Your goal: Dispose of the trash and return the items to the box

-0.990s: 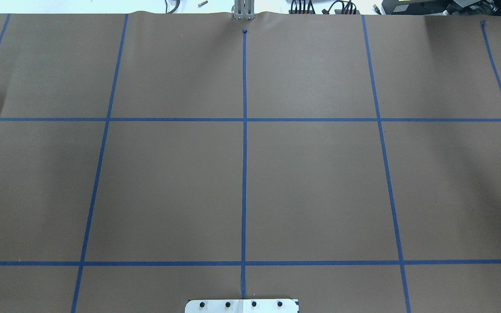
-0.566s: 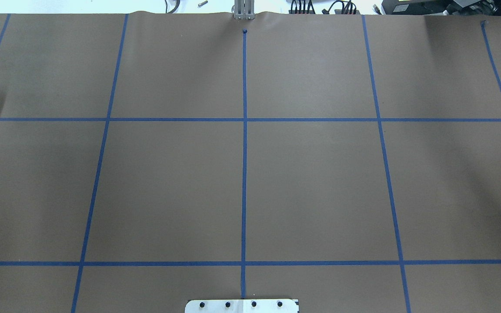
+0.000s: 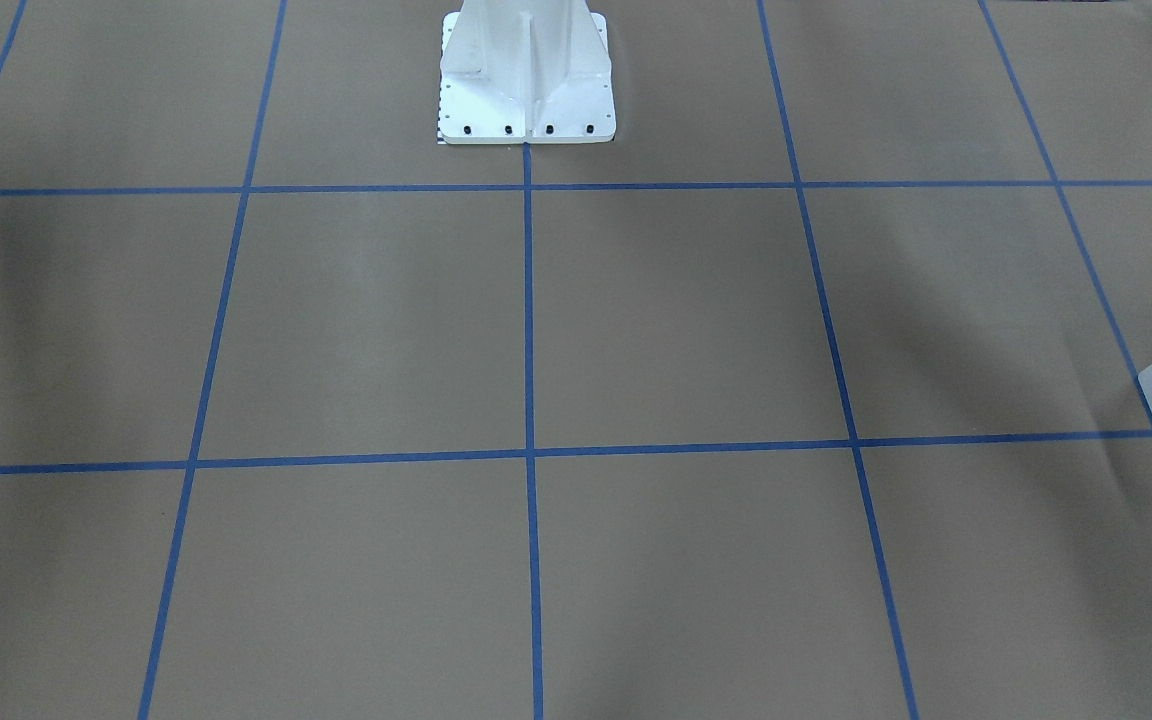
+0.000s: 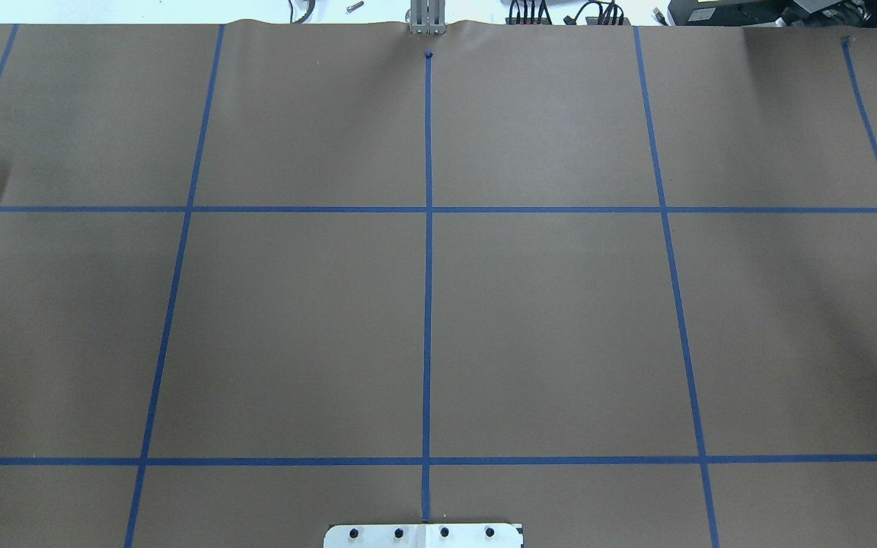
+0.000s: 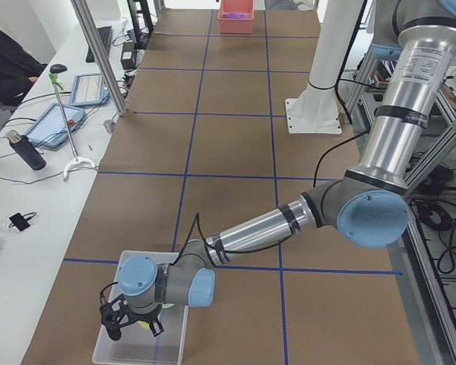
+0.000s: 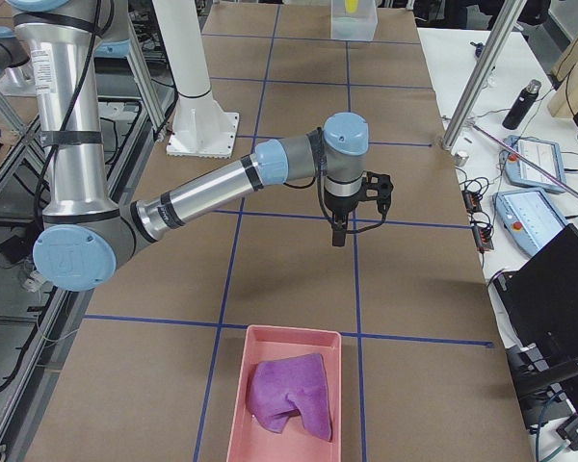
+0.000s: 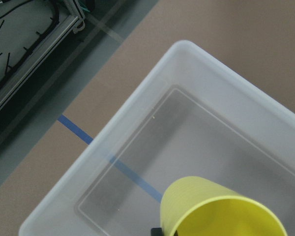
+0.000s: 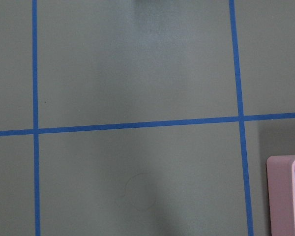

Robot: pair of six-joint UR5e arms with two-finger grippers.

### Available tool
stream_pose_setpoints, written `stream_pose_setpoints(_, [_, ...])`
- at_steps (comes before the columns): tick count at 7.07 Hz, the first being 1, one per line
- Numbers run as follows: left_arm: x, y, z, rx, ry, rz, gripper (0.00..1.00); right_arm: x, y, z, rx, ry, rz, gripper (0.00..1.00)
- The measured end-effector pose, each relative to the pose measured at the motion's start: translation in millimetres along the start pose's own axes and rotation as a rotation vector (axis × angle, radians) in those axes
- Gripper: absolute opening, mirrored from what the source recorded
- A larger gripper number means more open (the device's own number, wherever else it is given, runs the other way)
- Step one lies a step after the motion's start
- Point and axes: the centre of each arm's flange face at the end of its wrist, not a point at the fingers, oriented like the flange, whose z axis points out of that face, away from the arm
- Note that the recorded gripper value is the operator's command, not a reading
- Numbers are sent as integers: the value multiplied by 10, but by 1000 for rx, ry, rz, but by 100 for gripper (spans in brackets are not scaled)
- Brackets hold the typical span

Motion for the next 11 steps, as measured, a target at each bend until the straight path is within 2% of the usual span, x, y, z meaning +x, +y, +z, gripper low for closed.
stream_pose_setpoints(3, [-256, 198, 224, -13, -29, 79, 0, -23, 3, -6, 1, -1, -5, 100])
stream_pose_setpoints(4, [-286, 208, 238, -11, -38, 88, 63, -21, 7, -4, 1, -1, -4, 100])
stream_pose_setpoints(5, [-290, 207, 240, -9, -42, 91, 95, -20, 10, -1, 0, -1, -4, 100])
stream_pose_setpoints(6, [-287, 192, 220, -4, -41, 90, 99, -19, 12, -1, 0, -1, -4, 100])
stream_pose_setpoints(9, [-306, 43, 2, 30, -22, 70, 99, -17, 12, 9, -2, 0, -4, 100])
stream_pose_setpoints(11, [-38, -182, -507, 88, 21, 87, 99, -17, 11, 12, -3, 0, -4, 100])
